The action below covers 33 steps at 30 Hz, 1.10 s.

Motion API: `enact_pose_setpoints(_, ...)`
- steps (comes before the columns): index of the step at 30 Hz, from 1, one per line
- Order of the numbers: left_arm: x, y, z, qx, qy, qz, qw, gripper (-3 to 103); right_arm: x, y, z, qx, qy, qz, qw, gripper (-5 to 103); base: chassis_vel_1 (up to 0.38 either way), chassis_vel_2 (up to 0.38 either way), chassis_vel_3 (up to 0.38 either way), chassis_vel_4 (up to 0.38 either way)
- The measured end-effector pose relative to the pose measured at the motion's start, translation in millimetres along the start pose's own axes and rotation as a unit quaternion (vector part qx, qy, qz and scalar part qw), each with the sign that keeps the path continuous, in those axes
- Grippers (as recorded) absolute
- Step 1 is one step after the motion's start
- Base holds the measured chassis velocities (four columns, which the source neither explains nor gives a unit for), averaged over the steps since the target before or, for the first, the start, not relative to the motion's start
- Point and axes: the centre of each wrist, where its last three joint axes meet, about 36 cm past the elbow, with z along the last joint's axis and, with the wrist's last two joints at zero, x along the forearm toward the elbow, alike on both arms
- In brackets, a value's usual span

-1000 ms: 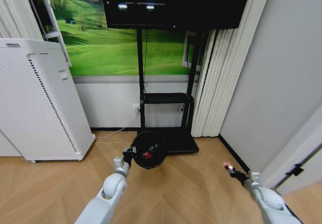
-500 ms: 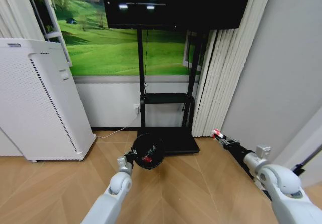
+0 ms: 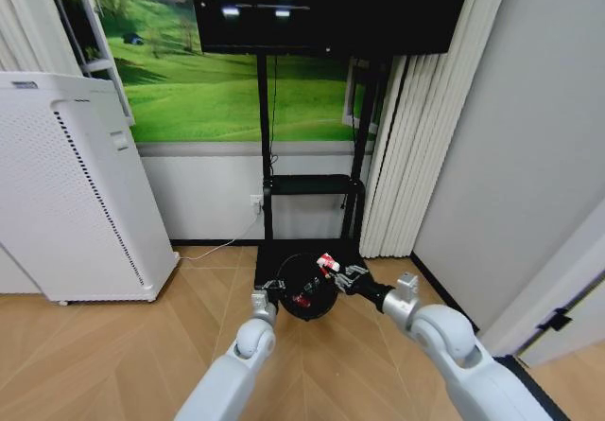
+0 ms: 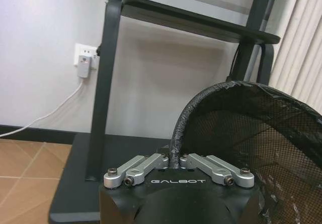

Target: Pick up the trash bin and place the garbage on the floor into it.

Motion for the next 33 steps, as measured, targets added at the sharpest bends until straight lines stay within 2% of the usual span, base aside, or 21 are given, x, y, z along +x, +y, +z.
enact_pose_setpoints(2, -1, -3.6, 1, 0.002, 0.002, 0.002, 1.0, 4, -6, 2, 5, 0.004, 0.006, 0.002, 1.0, 22, 0.0, 0.0, 0.0, 0.0)
enact_pose_setpoints(4, -3, -6.9, 4, 0.003, 0.002, 0.004, 1.0, 4, -12, 5, 11, 0.009, 0.013, 0.004, 1.0, 26, 0.0, 0.0, 0.0, 0.0)
enact_pose_setpoints(6, -5, -12.4, 6, 0.005, 0.003, 0.007, 1.0, 4, -22, 6, 21, 0.013, 0.019, 0.016, 1.0, 37, 0.0, 0.0, 0.0, 0.0)
enact_pose_setpoints(7, -5, -12.4, 6, 0.005, 0.003, 0.007, 1.0, 4, -22, 6, 21, 0.013, 0.019, 0.016, 1.0, 37, 0.0, 0.0, 0.0, 0.0)
enact_pose_setpoints(10, -5, -14.1, 6, 0.005, 0.002, 0.009, 0.9999, 4, -25, 1, 22, 0.015, 0.016, 0.028, 0.999, 53, 0.0, 0.0, 0.0, 0.0)
enact_pose_setpoints(13, -6, -12.8, 5, 0.005, 0.001, 0.008, 1.0, 4, -23, -4, 20, 0.018, 0.015, 0.035, 0.999, 58, 0.0, 0.0, 0.0, 0.0)
enact_pose_setpoints(14, -6, -11.7, 5, 0.004, 0.0, 0.006, 1.0, 4, -22, -6, 19, 0.019, 0.013, 0.039, 0.999, 70, 0.0, 0.0, 0.0, 0.0)
enact_pose_setpoints(15, -6, -11.7, 5, 0.004, 0.0, 0.006, 1.0, 4, -22, -6, 19, 0.019, 0.013, 0.039, 0.999, 70, 0.0, 0.0, 0.0, 0.0)
enact_pose_setpoints(17, -6, -9.8, 4, 0.005, -0.001, 0.003, 1.0, 4, -19, -12, 18, 0.018, 0.001, 0.049, 0.999, 80, 0.0, 0.0, 0.0, 0.0)
enact_pose_setpoints(19, -5, -8.1, 5, 0.004, -0.002, 0.001, 1.0, 4, -16, -16, 18, 0.012, -0.006, 0.06, 0.998, 80, 0.0, 0.0, 0.0, 0.0)
enact_pose_setpoints(20, -3, -4.9, 5, 0.002, -0.003, -0.003, 1.0, 4, -12, -21, 17, 0.002, -0.012, 0.076, 0.997, 85, 0.0, 0.0, 0.0, 0.0)
enact_pose_setpoints(21, -3, -4.9, 5, 0.002, -0.003, -0.003, 1.0, 4, -12, -21, 17, 0.002, -0.012, 0.076, 0.997, 85, 0.0, 0.0, 0.0, 0.0)
enact_pose_setpoints(24, 7, 13.6, 7, -0.006, -0.008, -0.025, 0.9996, 4, 2, -43, 18, -0.025, -0.031, 0.134, 0.99, 99, 0.0, 0.0, 0.0, 0.0)
enact_pose_setpoints(25, 7, 13.6, 7, -0.006, -0.008, -0.025, 0.9996, 4, 2, -43, 18, -0.025, -0.031, 0.134, 0.99, 99, 0.0, 0.0, 0.0, 0.0)
enact_pose_setpoints(27, 17, 33.3, 2, -0.01, -0.016, -0.043, 0.9989, 4, 19, -63, 22, -0.045, -0.04, 0.181, 0.982, 100, 0.0, 0.0, 0.0, 0.0)
enact_pose_setpoints(28, 17, 33.3, 2, -0.01, -0.016, -0.043, 0.9989, 4, 19, -63, 22, -0.045, -0.04, 0.181, 0.982, 100, 0.0, 0.0, 0.0, 0.0)
enact_pose_setpoints(31, 38, 62.4, -10, -0.026, -0.022, -0.055, 0.9979, 4, 35, -77, 34, -0.055, -0.038, 0.263, 0.962, 100, 0.0, 0.0, 0.0, 0.0)
enact_pose_setpoints(32, 38, 62.4, -10, -0.026, -0.022, -0.055, 0.9979, 4, 35, -77, 34, -0.055, -0.038, 0.263, 0.962, 100, 0.0, 0.0, 0.0, 0.0)
enact_pose_setpoints(33, 46, 69.3, -14, -0.029, -0.025, -0.057, 0.9977, 4, 39, -79, 41, -0.048, -0.034, 0.289, 0.956, 100, 0.0, 0.0, 0.0, 0.0)
